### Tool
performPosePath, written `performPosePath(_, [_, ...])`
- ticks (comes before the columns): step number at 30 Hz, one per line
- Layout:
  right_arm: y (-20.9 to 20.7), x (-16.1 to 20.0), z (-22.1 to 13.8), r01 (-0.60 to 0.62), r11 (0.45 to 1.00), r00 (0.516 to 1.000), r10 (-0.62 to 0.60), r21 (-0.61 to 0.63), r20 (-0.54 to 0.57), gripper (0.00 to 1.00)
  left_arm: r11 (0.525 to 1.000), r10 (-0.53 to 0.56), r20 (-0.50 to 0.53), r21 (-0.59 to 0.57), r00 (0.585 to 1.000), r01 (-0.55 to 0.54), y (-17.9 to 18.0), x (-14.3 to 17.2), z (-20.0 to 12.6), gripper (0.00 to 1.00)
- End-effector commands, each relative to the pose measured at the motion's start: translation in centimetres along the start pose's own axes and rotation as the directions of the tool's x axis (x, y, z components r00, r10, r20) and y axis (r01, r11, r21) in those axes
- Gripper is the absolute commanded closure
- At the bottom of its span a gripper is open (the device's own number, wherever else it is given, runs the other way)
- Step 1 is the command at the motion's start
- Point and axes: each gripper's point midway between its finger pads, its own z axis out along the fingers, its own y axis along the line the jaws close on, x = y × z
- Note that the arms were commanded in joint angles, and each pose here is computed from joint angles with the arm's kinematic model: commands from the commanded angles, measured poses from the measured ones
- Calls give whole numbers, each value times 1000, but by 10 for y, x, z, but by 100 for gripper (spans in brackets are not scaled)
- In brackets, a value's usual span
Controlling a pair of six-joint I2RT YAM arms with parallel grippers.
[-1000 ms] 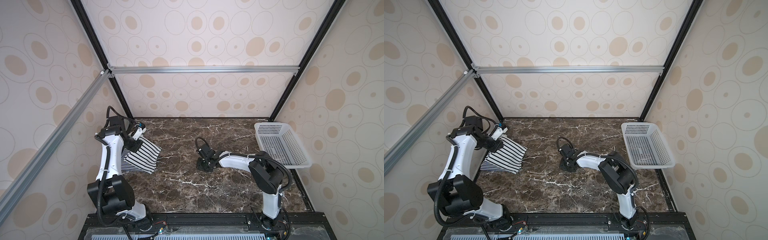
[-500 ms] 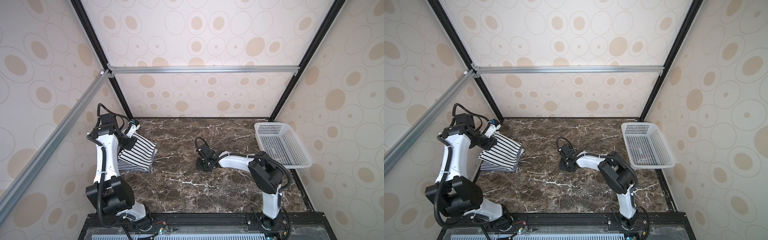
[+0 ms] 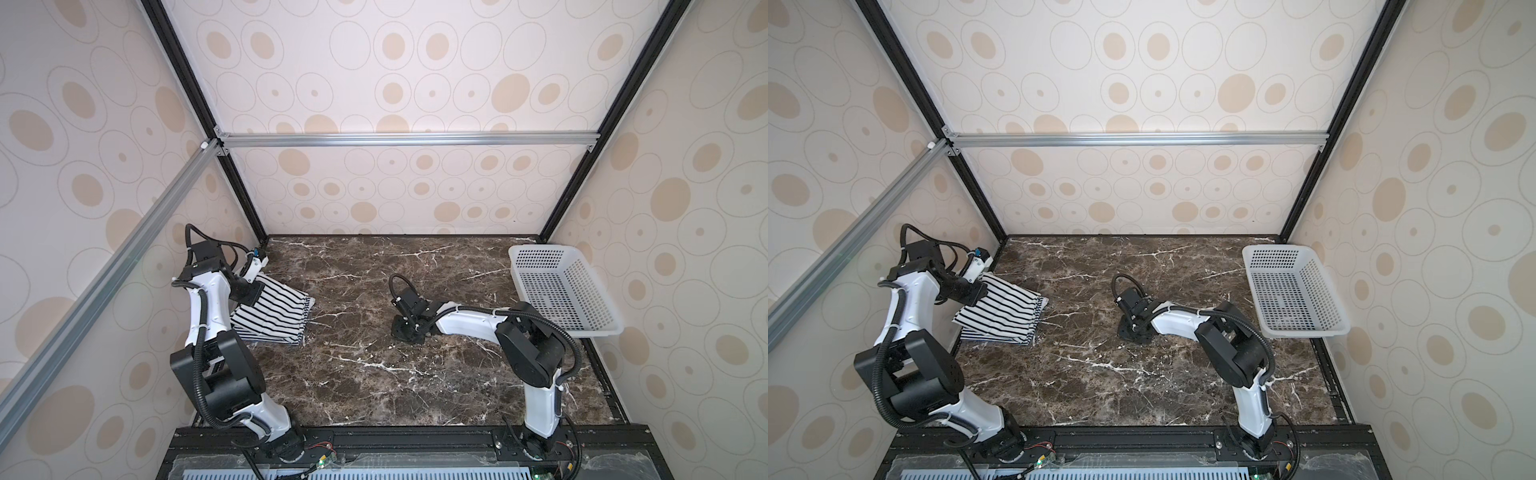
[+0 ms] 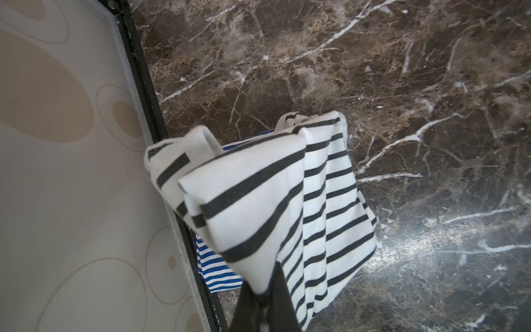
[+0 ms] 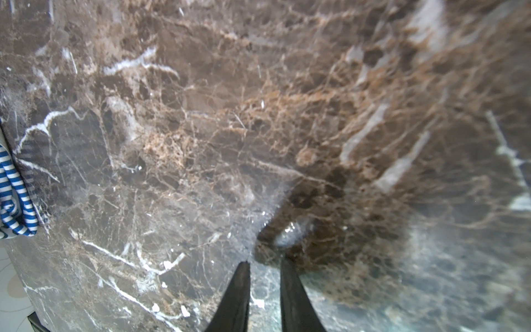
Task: Fold and stack tank tops
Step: Place the tank top on the tank top.
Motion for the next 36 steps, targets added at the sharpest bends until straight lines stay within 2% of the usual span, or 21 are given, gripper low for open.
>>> performPosePath(1, [-5, 6, 7, 7, 999, 1000, -6, 39, -21, 79, 999, 30, 41, -16, 999, -30, 8, -3, 8, 100])
performPosePath(16, [0, 5, -3, 28, 999, 1000, -27, 40, -10, 79, 998, -63, 32, -15, 997, 64, 28, 19, 48, 100])
performPosePath(21, [1, 4, -6, 31, 999, 1000, -30, 41, -7, 79, 992, -105, -13, -76, 994, 104, 40, 30, 54, 97])
performPosePath(31, [4, 4, -4, 44, 998, 999, -44, 37, -17, 79, 975, -129, -24, -186, 991, 122, 57, 36, 51, 70])
performPosePath(36, [6, 4, -6, 49, 998, 999, -48, 34, -16, 79, 924, -158, -25, -357, 987, 139, 85, 41, 39, 61])
